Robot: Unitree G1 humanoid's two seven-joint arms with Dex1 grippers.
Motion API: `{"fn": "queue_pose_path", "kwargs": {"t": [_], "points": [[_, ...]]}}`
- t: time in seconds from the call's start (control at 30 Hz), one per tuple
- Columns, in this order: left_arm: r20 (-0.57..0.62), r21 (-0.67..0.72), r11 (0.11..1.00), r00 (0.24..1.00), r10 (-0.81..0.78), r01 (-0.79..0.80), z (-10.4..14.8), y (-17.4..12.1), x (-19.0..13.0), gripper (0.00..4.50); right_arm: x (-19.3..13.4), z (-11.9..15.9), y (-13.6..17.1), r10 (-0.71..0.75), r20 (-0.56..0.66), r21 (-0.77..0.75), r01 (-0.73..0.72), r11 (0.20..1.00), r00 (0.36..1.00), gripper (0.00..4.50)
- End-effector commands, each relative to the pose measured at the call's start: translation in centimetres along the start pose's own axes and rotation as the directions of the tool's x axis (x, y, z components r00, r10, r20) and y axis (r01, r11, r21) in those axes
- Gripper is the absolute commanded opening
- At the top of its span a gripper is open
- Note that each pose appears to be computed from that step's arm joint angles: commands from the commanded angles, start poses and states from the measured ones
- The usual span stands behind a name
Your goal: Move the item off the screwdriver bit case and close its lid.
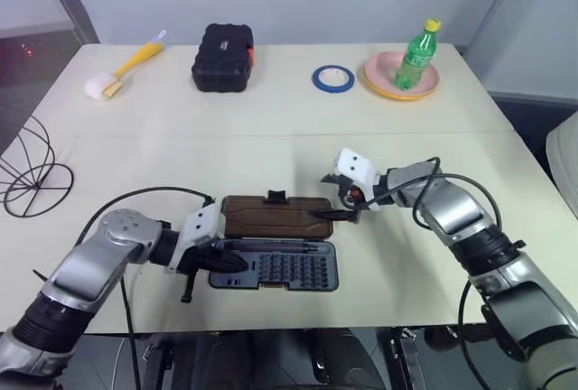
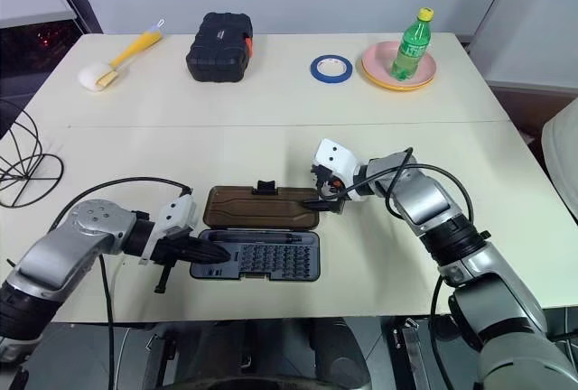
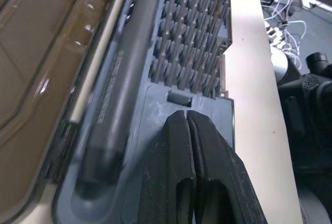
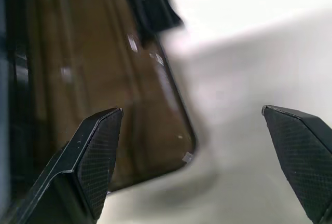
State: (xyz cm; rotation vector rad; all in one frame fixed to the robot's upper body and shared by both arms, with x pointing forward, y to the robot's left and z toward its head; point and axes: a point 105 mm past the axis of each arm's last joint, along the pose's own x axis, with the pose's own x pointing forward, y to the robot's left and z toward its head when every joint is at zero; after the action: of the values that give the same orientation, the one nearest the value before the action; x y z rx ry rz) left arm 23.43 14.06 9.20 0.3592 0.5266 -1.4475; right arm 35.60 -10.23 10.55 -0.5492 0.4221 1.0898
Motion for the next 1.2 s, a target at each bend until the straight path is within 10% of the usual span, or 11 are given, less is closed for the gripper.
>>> {"fn": "queue_pose_path", "kwargs": {"t": [0.03, 0.3, 0.9, 1.2], "points": [[-0.025, -0.004, 1.000, 1.000, 0.001, -0.001, -0.6, -0.5, 0.1, 0.00, 0.4, 0.6, -0.5, -0.004, 0.002, -0.061, 0.004, 0.998, 1.000, 3.95], [-0.050, -0.144, 0.988, 0.998, 0.047, -0.053, -3.6, 0.9, -0.3, 0.00, 1.1, -0.1, 0.2, 0.026, -0.013, -0.123, -0.028, 0.992, 1.000, 0.25], [0.011, -0.250, 0.962, 0.994, 0.112, -0.106, -3.8, 1.7, 0.5, 0.00, -4.5, 7.2, 3.6, -0.190, 0.249, -0.454, 0.288, 0.843, 0.949, 0.25], [0.103, -0.211, 0.962, 0.974, 0.199, -0.175, -0.3, 1.4, -1.3, 0.00, -4.8, 6.2, 5.3, -0.191, 0.242, -0.465, 0.286, 0.838, 0.951, 0.25]]}}
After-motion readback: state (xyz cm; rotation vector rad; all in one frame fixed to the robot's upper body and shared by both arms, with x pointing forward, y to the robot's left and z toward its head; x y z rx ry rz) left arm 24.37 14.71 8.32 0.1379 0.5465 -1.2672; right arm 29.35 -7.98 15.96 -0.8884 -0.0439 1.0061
